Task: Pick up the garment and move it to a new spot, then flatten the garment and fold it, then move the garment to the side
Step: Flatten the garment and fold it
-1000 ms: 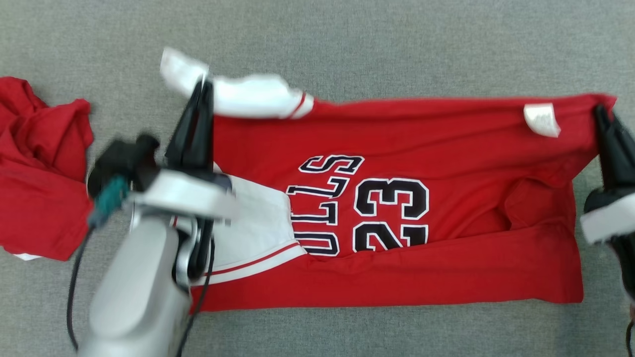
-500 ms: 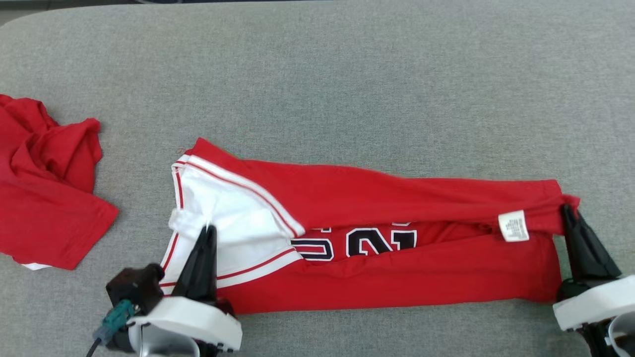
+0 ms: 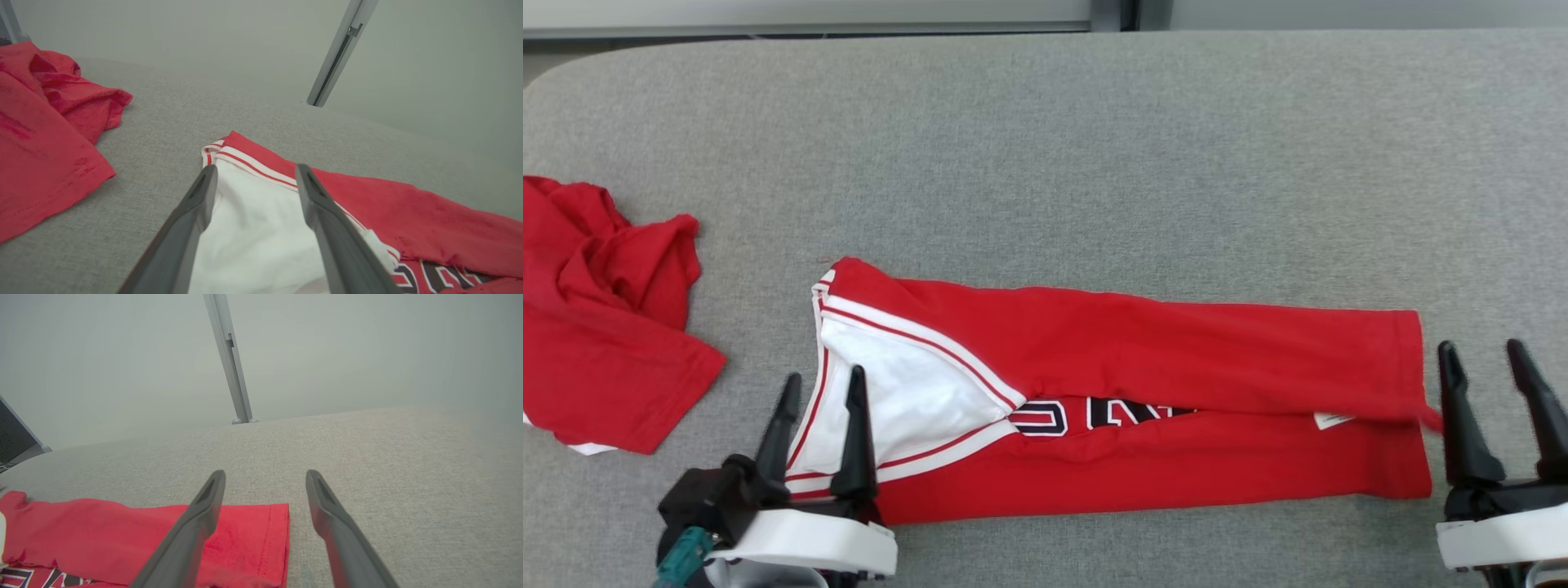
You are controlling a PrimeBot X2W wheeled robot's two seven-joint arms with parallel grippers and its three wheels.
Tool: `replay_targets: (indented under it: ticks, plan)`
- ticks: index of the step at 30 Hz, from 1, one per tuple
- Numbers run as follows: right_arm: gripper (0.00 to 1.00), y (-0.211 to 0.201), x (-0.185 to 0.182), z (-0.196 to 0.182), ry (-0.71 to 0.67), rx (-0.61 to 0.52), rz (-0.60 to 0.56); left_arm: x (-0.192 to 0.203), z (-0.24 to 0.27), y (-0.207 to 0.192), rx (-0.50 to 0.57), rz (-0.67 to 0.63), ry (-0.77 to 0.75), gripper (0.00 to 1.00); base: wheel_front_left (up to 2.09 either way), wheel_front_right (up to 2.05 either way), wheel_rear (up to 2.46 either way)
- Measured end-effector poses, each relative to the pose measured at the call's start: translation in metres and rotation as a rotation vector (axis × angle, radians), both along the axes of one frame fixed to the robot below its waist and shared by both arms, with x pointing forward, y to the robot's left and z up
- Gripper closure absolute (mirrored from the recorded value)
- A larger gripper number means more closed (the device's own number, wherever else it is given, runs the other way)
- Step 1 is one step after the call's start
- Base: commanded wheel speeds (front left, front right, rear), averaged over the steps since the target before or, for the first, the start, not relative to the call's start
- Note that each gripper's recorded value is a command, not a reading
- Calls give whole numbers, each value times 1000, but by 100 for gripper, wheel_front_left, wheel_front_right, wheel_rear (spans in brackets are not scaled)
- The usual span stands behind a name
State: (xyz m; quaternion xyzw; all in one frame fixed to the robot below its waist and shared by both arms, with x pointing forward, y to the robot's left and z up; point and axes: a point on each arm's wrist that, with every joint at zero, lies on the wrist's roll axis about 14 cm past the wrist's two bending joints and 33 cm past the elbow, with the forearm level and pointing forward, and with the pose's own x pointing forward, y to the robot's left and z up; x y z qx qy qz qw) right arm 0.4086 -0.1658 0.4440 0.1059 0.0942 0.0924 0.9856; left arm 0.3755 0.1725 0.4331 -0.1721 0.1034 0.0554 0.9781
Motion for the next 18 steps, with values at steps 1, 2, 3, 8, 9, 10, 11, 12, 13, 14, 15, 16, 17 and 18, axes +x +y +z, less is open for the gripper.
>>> replay_targets:
  ticks: [1,2,3,8,9,10,11,12,13,14,15,16,17,18]
  plan:
    - [0,-3,0,8,-32,-13,-7,3,7,3,15,5,-27,0,0,0,0]
    - [0,-5,1,16,-59,-26,-11,6,14,5,34,9,-59,0,0,0,0]
    - [0,-6,1,22,-82,-41,-14,10,23,8,57,13,-93,0,0,0,0]
    - [0,-9,-2,49,-161,-85,-29,19,56,16,121,21,-211,0,0,0,0]
    - [0,-9,-3,54,-172,-94,-31,19,61,16,133,18,-226,0,0,0,0]
    - [0,-10,-4,58,-180,-104,-33,19,65,16,146,15,-243,0,0,0,0]
    - [0,-10,-6,61,-187,-112,-34,19,69,17,158,11,-254,0,0,0,0]
    - [0,-11,-8,63,-188,-117,-35,19,73,17,168,8,-266,0,0,0,0]
    - [0,-10,-11,65,-193,-120,-35,18,75,18,176,6,-271,0,0,0,0]
    - [0,-10,-14,66,-192,-123,-33,16,75,18,192,2,-272,0,0,0,0]
    - [0,-9,-17,66,-186,-124,-33,13,75,19,205,0,-271,0,0,0,0]
    - [0,-9,-24,67,-186,-119,-37,8,75,21,210,1,-270,0,0,0,0]
    - [0,-9,-26,68,-185,-117,-39,6,76,20,214,-1,-270,0,0,0,0]
    - [0,-9,-28,69,-186,-116,-40,4,76,20,215,-1,-269,0,0,0,0]
